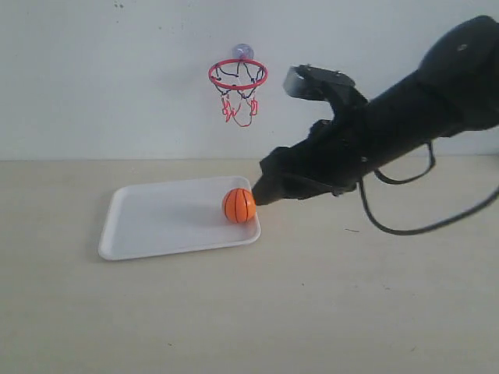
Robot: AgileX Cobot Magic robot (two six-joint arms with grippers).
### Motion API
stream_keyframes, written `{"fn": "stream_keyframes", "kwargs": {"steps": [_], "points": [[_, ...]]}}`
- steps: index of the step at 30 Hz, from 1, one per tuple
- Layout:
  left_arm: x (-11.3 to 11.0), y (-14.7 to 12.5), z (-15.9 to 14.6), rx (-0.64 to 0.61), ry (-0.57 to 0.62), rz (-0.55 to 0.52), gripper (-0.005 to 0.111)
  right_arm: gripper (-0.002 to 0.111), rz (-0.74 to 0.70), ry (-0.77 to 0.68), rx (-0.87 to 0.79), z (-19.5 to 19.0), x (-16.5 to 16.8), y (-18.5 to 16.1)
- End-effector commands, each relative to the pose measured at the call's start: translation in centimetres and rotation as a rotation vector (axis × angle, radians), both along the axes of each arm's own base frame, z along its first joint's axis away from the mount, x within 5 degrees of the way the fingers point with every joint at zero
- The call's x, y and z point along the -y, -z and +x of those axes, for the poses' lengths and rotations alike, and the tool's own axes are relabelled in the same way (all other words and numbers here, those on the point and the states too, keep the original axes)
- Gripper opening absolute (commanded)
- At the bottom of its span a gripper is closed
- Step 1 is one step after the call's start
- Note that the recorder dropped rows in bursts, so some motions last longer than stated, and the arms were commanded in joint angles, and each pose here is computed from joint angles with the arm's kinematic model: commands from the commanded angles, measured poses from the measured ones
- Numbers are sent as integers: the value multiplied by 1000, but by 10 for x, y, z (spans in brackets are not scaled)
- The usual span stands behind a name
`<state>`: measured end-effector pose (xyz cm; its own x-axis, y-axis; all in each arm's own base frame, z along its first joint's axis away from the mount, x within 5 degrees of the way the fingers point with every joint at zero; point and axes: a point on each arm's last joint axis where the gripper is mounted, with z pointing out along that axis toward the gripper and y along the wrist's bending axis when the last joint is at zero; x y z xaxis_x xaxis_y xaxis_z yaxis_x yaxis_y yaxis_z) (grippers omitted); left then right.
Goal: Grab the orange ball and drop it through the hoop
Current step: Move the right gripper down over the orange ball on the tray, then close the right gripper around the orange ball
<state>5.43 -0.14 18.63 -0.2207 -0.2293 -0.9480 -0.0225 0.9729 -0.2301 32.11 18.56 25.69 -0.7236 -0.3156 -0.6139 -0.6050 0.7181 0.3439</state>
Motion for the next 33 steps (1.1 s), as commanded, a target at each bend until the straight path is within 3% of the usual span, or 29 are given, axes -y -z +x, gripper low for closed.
{"fn": "stream_keyframes", "kwargs": {"steps": [1, 16, 23, 33], "points": [[0, 1, 0, 3, -5, -4, 4, 74, 15, 36, -29, 36, -20, 11], [0, 1, 0, 3, -5, -4, 4, 74, 8, 86, 21, 131, -60, 74], [0, 1, 0, 3, -5, -4, 4, 74, -93, 64, 155, 131, -80, 90], [0, 1, 0, 3, -5, -4, 4, 74, -122, 62, 160, 132, -84, 112]]}}
